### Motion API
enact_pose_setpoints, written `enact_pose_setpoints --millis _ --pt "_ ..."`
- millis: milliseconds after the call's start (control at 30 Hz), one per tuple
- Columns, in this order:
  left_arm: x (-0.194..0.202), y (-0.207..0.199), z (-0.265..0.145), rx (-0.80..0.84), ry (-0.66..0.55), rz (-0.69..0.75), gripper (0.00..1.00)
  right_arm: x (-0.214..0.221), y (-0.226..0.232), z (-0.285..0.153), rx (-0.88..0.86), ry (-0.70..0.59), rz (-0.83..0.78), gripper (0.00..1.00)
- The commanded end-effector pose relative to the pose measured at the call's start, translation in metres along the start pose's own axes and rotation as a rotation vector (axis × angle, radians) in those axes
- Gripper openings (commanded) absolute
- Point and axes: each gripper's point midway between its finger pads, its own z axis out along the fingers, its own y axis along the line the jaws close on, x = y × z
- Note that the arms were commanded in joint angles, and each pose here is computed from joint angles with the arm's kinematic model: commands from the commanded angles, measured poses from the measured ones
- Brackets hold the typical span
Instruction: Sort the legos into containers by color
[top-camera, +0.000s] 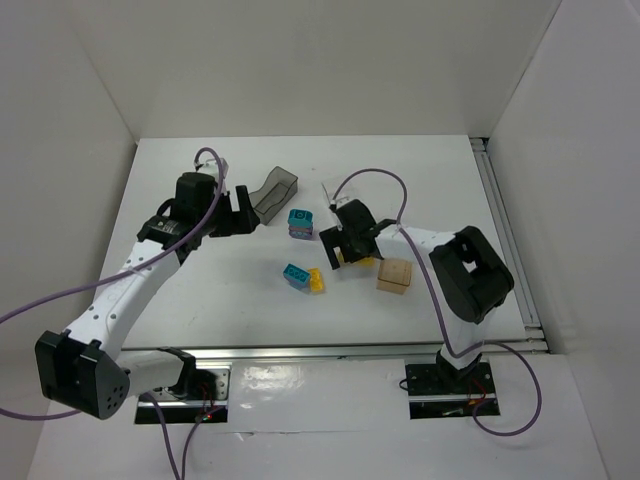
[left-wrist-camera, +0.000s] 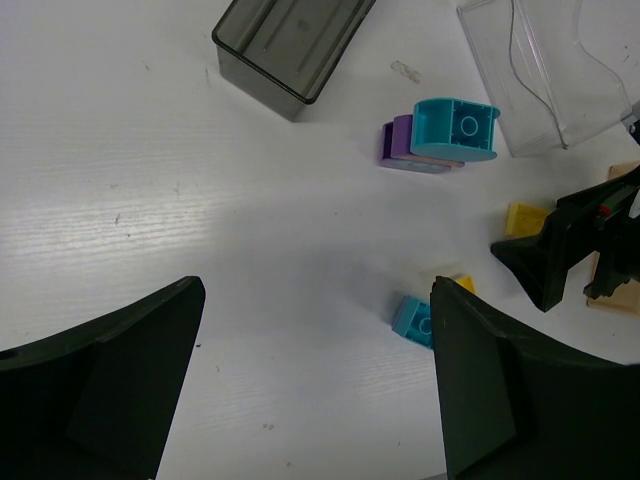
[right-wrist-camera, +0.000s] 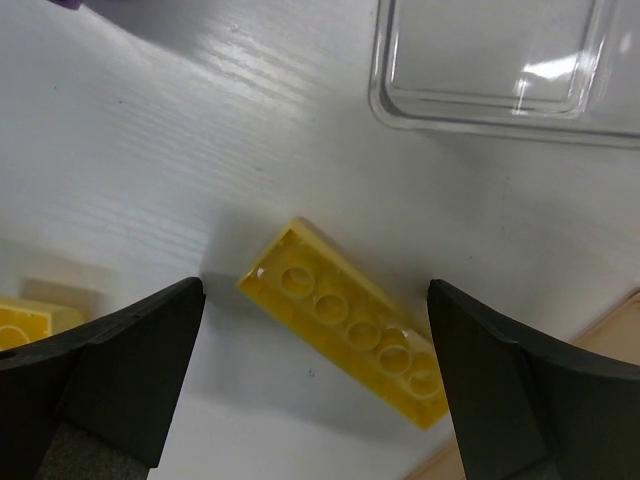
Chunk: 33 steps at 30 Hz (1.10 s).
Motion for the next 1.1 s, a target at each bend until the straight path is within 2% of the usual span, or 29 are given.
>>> enact_pose_setpoints --millis 0,167,200,433,467,600,733,767,833,967,1067 --pt "-0.009 -0.004 0.002 0.018 -0.025 -0.002 0.96 0.011 0.018 -0.003 -0.053 0.014 0.021 1.00" --pt "-0.008 -0.010 0.008 0.048 -0.016 -0.014 0.96 0.031 0.042 -0.011 -0.074 0.034 0.073 1.00" --pt "-0.005 -0.013 0.011 0.063 0.001 -0.014 0.96 0.035 0.048 -0.010 -0.055 0.036 0.071 0.97" --pt "-0.005 -0.013 0.011 0.063 0.001 -0.014 0.96 0.049 0.036 0.006 0.153 0.091 0.031 0.62" --pt "-0.007 -0.012 0.008 0.056 -0.011 -0.014 0.96 0.046 0.033 0.005 0.170 0.084 0.030 0.49" --pt "-0.010 -0.010 0.005 0.049 -0.025 -0.014 0.96 0.029 0.043 -0.008 0.159 0.035 0.053 0.19" --pt "-0.010 -0.012 0.005 0.058 -0.022 -0.005 0.96 -0.015 0.040 -0.048 0.150 -0.115 0.149 0.18" --pt "-0.010 -0.012 0.005 0.058 -0.022 -0.005 0.96 -0.015 0.033 -0.056 0.166 -0.121 0.172 0.18" --pt "-0.010 -0.018 0.006 0.078 -0.017 0.001 0.90 -0.028 0.015 -0.082 0.207 -0.196 0.248 0.19" --pt "-0.004 -0.022 0.011 0.087 0.008 -0.007 0.88 -0.021 -0.040 -0.108 0.290 -0.268 0.519 0.20" --pt "-0.002 -0.021 0.014 0.083 0.019 -0.016 0.91 -0.012 -0.070 -0.120 0.347 -0.314 0.642 0.20"
